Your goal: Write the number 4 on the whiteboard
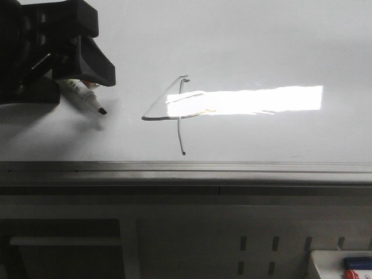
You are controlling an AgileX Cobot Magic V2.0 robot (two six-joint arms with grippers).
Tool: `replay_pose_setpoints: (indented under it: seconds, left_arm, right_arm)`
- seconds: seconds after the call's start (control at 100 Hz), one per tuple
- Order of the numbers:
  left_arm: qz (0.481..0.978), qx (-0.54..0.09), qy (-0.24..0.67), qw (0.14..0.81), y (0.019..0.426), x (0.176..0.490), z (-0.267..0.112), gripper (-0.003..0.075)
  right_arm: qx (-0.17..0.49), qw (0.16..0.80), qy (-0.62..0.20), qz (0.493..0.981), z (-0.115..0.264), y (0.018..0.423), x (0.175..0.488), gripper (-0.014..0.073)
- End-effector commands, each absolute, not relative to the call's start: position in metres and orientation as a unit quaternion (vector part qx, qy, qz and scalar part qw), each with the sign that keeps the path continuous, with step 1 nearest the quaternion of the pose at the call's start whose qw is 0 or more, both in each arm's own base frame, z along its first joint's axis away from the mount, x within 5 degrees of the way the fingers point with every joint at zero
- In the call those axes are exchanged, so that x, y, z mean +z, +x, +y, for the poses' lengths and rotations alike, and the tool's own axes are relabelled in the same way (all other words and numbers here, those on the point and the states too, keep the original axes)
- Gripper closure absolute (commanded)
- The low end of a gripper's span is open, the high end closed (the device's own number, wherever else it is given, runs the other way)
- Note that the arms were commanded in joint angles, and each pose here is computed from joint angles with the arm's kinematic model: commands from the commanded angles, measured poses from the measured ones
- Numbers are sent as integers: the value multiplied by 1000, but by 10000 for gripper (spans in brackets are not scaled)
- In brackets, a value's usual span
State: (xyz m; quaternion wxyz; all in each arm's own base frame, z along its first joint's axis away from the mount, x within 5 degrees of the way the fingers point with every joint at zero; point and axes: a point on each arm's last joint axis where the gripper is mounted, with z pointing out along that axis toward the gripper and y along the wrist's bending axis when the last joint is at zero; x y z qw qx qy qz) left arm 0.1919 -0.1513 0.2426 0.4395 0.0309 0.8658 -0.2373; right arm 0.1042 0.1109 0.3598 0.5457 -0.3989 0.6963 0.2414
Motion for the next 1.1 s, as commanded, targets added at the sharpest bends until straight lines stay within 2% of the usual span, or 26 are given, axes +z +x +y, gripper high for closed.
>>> replay_pose_setpoints:
  seconds: [0.0,0.29,0.66,0.82,0.89,0.96,1.09]
  left_arm:
    - [867,-208,-43,451,200,240,-139,181]
    - [843,-239,-55,478,190,262,-131,183]
    - [778,-300,-61,548,161,311,-106,184]
    - [738,-289,3,609,140,336,-90,196]
    - [712,-276,59,643,126,347,-82,244]
    - [684,-265,93,674,112,356,-73,337]
    - [647,-264,99,709,90,360,-53,576]
  right_arm:
    - [246,576,-373,684,109,106,373,649]
    - [246,577,-373,684,108,106,373,649]
    - [245,582,-369,682,108,107,374,649]
    - [244,588,-365,679,107,106,376,649]
    - [242,601,-358,672,104,104,378,649]
    - [234,626,-343,661,97,100,378,649]
    - [201,684,-304,632,80,92,368,649]
